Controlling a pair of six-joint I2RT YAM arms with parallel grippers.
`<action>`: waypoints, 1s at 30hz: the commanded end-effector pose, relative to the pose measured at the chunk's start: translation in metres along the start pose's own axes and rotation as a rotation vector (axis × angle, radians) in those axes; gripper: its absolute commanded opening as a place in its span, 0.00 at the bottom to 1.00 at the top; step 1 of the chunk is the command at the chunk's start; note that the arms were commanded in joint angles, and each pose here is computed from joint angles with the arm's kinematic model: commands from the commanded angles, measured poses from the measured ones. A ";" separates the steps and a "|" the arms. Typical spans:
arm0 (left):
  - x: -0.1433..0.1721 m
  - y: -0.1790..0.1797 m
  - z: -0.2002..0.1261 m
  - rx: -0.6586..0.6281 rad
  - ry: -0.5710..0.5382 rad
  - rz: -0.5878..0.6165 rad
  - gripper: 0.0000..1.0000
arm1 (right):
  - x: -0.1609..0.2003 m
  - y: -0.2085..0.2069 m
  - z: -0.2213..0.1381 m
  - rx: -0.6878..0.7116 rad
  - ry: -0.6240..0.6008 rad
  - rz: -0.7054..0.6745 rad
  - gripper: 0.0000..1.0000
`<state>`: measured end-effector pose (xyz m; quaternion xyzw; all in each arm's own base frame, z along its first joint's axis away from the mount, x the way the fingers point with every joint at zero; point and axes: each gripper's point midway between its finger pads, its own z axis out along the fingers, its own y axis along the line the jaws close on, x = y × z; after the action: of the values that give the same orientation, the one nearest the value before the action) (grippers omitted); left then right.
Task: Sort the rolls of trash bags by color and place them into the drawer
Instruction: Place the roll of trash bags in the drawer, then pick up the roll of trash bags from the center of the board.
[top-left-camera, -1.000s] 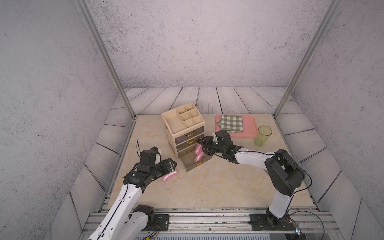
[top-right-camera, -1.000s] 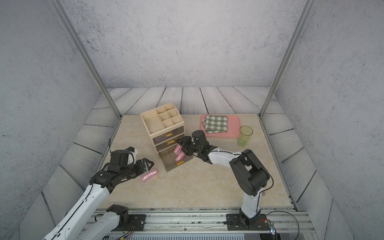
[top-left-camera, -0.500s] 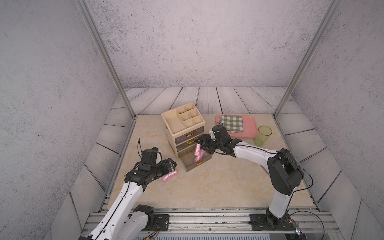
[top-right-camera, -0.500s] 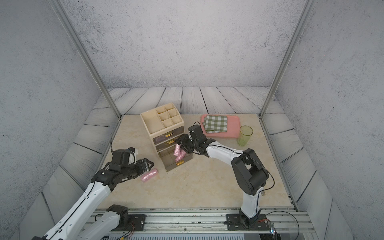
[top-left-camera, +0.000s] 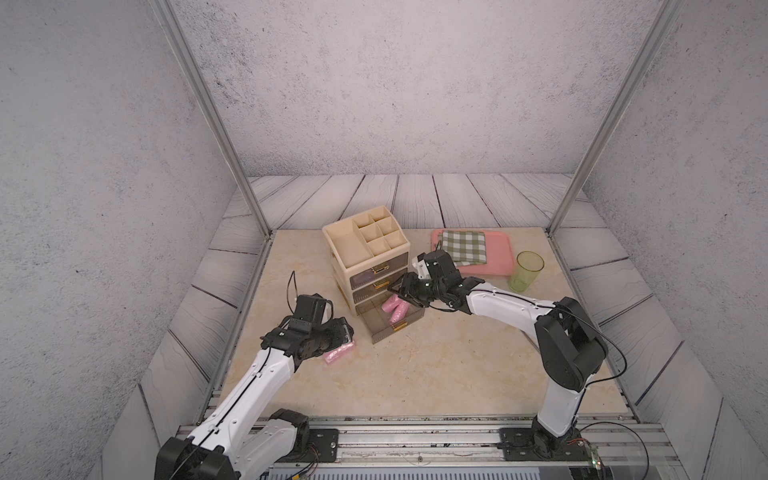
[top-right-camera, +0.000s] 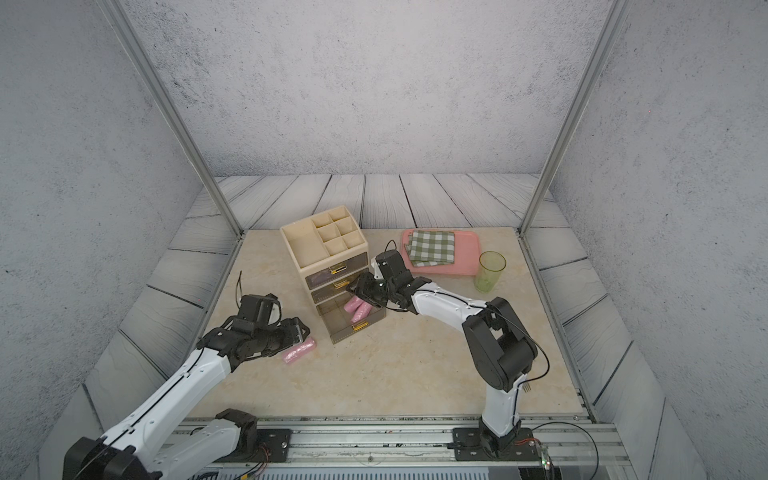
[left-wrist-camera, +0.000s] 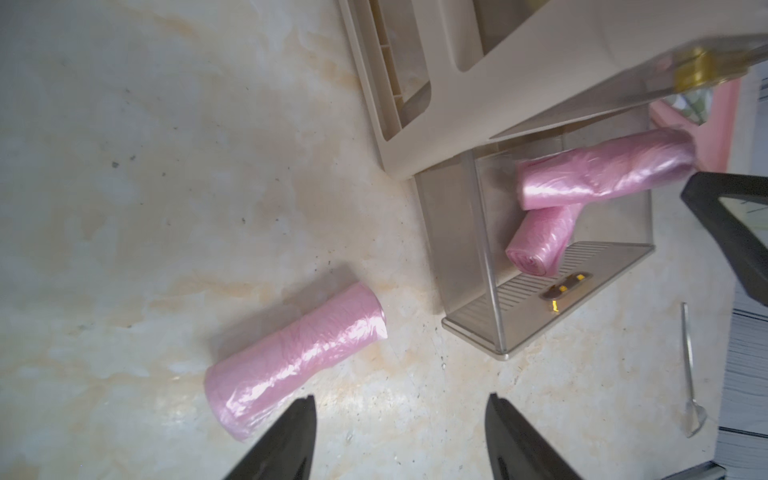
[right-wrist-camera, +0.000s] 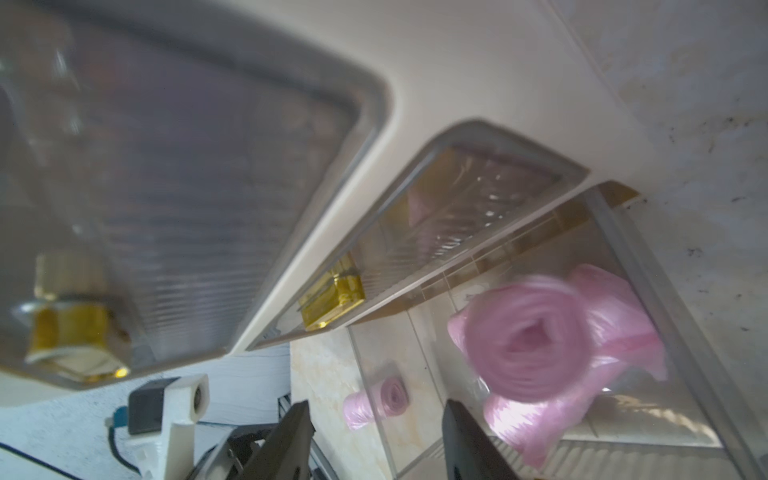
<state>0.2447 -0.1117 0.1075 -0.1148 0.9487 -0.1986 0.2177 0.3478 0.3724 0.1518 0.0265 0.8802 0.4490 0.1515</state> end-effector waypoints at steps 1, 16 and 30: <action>-0.006 0.004 0.002 -0.108 -0.012 0.066 0.69 | 0.002 0.025 -0.036 0.009 -0.015 -0.167 0.53; -0.003 0.041 0.003 -0.307 -0.030 0.102 0.73 | 0.017 0.026 -0.076 -0.003 -0.016 -0.290 0.53; 0.009 0.042 0.049 -0.302 0.076 0.155 0.76 | 0.035 0.021 -0.110 -0.062 0.001 -0.273 0.54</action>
<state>0.2514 -0.0872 0.0466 -0.0797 0.9809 -0.0342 0.1740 0.2857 0.3109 0.2028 -0.0886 0.8736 0.4356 0.1980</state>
